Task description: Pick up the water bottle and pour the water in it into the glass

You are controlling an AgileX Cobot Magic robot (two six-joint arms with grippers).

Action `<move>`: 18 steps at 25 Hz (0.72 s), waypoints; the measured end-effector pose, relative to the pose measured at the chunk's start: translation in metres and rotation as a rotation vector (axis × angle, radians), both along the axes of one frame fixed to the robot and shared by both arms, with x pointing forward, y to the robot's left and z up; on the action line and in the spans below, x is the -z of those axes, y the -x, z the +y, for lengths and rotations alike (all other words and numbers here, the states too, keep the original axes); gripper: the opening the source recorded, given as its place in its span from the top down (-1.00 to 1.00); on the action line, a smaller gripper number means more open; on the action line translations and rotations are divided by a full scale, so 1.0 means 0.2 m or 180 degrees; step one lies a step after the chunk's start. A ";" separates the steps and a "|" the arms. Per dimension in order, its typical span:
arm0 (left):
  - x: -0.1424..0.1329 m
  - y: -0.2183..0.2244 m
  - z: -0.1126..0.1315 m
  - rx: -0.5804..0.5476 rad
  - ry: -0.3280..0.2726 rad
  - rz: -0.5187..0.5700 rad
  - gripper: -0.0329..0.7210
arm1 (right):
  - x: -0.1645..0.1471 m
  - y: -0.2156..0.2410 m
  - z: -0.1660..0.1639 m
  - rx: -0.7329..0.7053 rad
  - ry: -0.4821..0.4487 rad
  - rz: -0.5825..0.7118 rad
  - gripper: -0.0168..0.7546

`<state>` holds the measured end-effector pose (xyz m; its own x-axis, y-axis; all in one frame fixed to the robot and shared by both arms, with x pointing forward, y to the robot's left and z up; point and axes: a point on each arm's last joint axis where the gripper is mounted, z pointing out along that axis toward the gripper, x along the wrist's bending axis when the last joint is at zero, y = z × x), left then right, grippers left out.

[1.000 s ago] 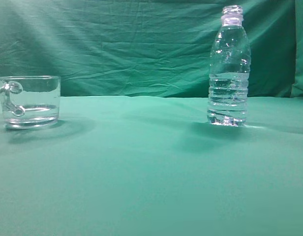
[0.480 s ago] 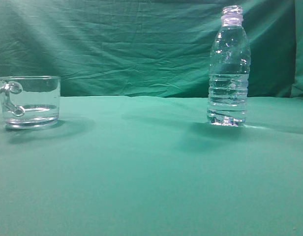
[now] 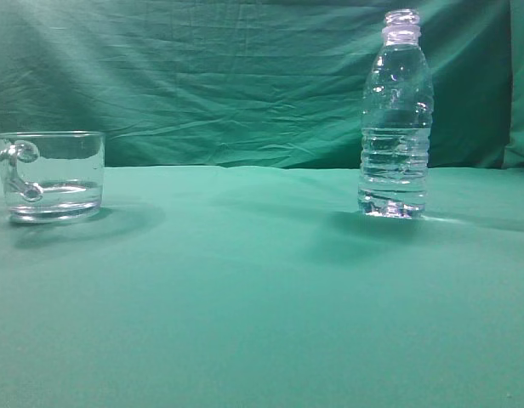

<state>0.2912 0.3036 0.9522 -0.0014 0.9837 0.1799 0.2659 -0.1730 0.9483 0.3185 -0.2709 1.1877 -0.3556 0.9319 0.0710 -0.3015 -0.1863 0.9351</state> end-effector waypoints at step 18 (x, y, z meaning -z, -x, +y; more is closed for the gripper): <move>0.00 0.00 0.00 0.0000 0.0000 0.0000 0.91 | 0.47 0.13 -0.06 0.0245 0.0755 0.1441 0.96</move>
